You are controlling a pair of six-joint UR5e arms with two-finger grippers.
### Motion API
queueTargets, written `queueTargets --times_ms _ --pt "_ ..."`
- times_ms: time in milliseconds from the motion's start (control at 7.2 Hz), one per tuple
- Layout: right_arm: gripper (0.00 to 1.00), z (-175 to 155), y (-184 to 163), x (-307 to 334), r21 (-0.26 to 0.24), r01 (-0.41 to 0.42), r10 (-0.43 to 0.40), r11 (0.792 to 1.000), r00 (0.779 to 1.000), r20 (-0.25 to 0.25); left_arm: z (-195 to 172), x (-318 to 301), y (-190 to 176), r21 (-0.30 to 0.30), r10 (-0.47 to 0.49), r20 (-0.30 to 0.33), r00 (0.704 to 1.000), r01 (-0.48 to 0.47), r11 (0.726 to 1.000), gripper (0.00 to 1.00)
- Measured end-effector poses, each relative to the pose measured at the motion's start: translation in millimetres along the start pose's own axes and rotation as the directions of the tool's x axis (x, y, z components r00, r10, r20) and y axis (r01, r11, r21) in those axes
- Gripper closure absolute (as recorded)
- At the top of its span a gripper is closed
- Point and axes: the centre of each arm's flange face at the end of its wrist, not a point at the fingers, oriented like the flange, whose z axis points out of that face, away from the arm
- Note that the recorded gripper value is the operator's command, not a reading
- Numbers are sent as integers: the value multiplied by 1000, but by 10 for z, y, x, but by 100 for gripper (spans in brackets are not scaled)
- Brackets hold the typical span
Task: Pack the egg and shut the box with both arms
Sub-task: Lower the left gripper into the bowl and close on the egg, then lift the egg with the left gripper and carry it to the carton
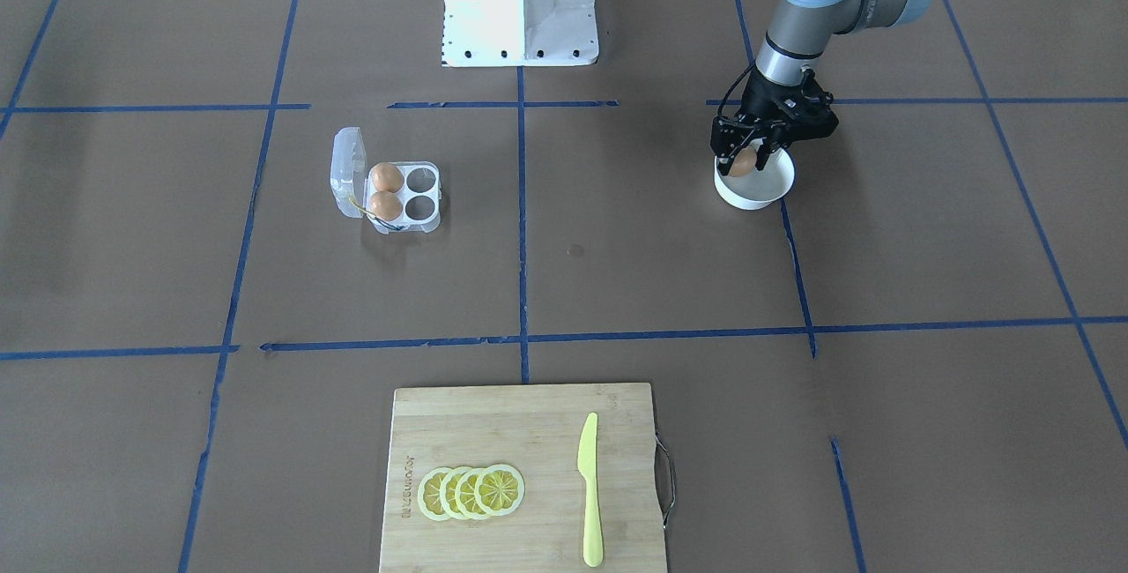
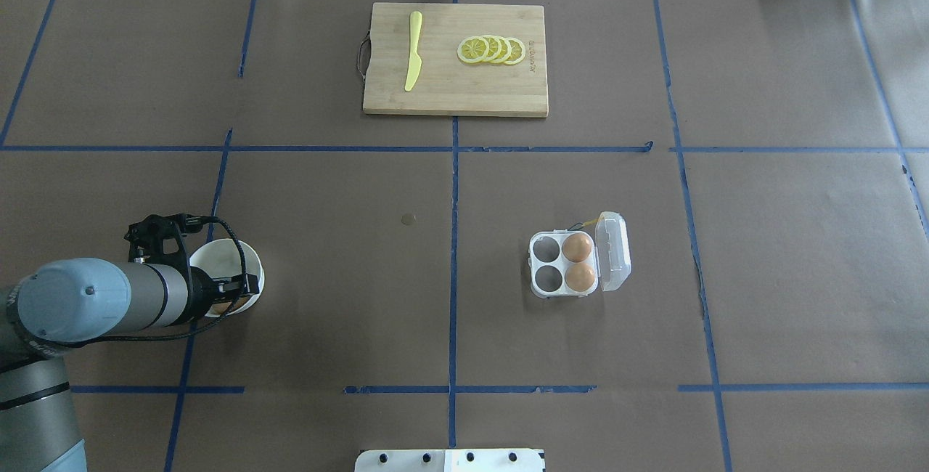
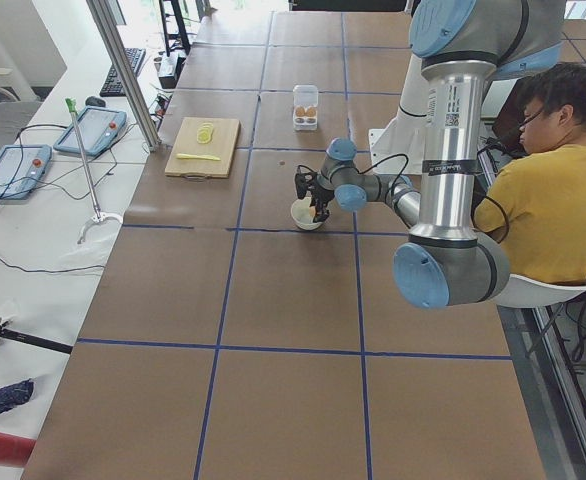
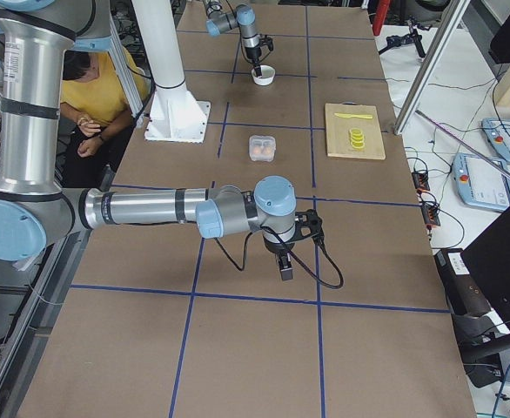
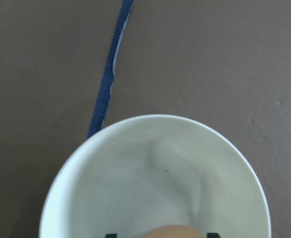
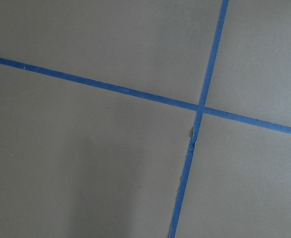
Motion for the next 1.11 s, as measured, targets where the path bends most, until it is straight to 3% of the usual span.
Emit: queueTargets --times_ms 417,833,1111 --pt "0 -1 -3 -1 0 -1 1 1000 1000 0 -87 20 -86 13 33 -14 999 -33 999 97" --pt "0 -1 -3 -1 0 -1 1 1000 1000 0 -482 41 -601 109 106 -56 993 -99 989 100" --pt "0 2 -2 2 -1 -2 2 1000 1000 0 -770 625 -810 176 157 -163 974 -128 976 100"
